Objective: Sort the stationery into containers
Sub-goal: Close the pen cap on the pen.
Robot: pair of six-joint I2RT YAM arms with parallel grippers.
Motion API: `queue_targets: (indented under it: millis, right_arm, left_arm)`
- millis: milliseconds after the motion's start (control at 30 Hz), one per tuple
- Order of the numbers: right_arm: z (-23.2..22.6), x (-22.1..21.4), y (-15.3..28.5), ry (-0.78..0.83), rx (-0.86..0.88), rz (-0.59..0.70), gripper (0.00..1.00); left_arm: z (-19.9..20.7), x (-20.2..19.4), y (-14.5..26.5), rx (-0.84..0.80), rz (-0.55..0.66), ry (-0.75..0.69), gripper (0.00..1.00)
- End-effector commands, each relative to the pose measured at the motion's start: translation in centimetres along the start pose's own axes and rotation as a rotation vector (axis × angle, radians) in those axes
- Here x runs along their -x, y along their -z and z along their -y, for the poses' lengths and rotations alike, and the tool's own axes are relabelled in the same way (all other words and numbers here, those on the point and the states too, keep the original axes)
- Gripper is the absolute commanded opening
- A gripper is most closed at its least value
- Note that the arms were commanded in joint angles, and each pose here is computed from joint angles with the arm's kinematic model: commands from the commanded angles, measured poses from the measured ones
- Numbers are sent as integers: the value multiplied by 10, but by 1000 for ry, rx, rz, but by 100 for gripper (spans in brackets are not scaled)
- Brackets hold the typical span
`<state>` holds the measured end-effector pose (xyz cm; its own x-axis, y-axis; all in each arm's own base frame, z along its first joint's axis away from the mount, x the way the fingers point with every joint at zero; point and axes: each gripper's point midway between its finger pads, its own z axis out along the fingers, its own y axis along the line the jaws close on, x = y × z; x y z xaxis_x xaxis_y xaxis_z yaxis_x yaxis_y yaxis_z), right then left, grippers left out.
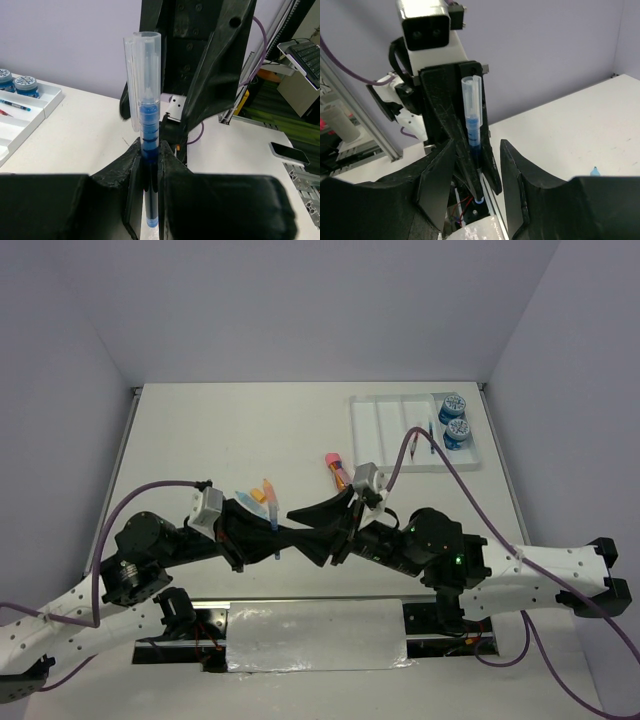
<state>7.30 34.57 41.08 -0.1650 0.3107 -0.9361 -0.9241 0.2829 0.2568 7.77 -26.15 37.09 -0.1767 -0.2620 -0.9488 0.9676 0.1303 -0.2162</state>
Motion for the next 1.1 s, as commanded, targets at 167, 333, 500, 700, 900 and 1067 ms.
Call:
queue_targets:
  millis: [167,333,500,700,900,1067]
  right_arm:
    - [-13,63,13,-13,36,95,49]
    - [-1,63,-7,2,-79,20,52]
    - [25,45,-22,-33,-292,-94,52]
    - [33,21,-29,-95,-388,-176,49]
    - [31,18,-34,-101,-380,-183,48]
    - [34,12,-33,-100,-390,-180,38]
  left_arm:
    - [-1,7,0,-8,50,-50,0]
    - [-1,5,-3,-13,35,-43,0]
    - [-8,4,-4,25,23,-40,0]
    - [-22,4,-4,105,12,-34,0]
    - [-25,1,-4,121,8,-38,0]
    - [-26,1,-2,124,12,-36,0]
